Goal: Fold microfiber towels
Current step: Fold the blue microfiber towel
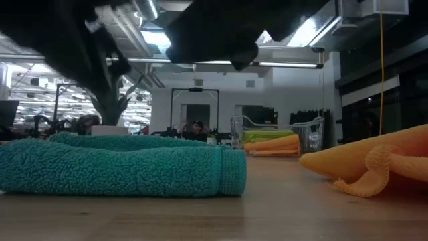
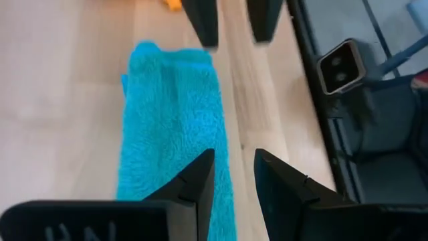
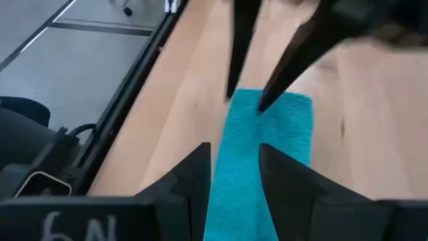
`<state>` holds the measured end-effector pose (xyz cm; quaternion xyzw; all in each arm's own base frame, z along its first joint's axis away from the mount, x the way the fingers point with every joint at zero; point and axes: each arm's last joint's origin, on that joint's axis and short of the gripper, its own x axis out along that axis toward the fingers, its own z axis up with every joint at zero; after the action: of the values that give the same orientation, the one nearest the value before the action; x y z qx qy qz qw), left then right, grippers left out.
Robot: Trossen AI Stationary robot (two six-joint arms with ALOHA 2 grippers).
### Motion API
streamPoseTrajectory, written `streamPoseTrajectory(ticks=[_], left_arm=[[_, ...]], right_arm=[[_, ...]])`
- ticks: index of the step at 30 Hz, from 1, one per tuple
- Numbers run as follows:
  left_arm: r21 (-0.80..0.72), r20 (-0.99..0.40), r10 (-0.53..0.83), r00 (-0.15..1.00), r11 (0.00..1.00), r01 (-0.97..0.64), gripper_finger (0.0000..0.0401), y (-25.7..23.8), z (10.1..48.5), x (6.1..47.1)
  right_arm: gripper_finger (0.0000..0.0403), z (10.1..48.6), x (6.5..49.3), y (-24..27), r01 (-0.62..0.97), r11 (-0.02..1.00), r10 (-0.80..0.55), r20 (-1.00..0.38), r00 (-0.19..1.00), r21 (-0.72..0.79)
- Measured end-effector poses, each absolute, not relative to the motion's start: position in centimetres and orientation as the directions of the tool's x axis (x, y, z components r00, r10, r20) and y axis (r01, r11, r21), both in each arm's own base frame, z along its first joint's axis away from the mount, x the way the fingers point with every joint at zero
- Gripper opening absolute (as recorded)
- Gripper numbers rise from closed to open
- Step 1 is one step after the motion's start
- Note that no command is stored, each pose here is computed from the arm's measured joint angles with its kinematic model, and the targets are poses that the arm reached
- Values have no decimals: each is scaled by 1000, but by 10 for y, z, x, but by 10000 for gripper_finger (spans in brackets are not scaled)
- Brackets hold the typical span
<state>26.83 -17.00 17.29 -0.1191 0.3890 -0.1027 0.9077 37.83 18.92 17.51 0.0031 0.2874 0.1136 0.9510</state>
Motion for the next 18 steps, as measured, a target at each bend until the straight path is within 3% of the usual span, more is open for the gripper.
streamPoseTrajectory(ticks=[5,11,18], left_arm=[[-299,-641,-307,703,944,140,98,-164,204,255],[-261,-625,-265,734,957,124,98,-156,228,237],[-190,-627,-221,747,973,128,98,-155,230,233]], right_arm=[[129,158,388,192,-173,983,179,-496,849,59],[129,134,401,194,-19,999,35,-373,927,47],[129,102,405,197,-112,993,113,-397,911,25]])
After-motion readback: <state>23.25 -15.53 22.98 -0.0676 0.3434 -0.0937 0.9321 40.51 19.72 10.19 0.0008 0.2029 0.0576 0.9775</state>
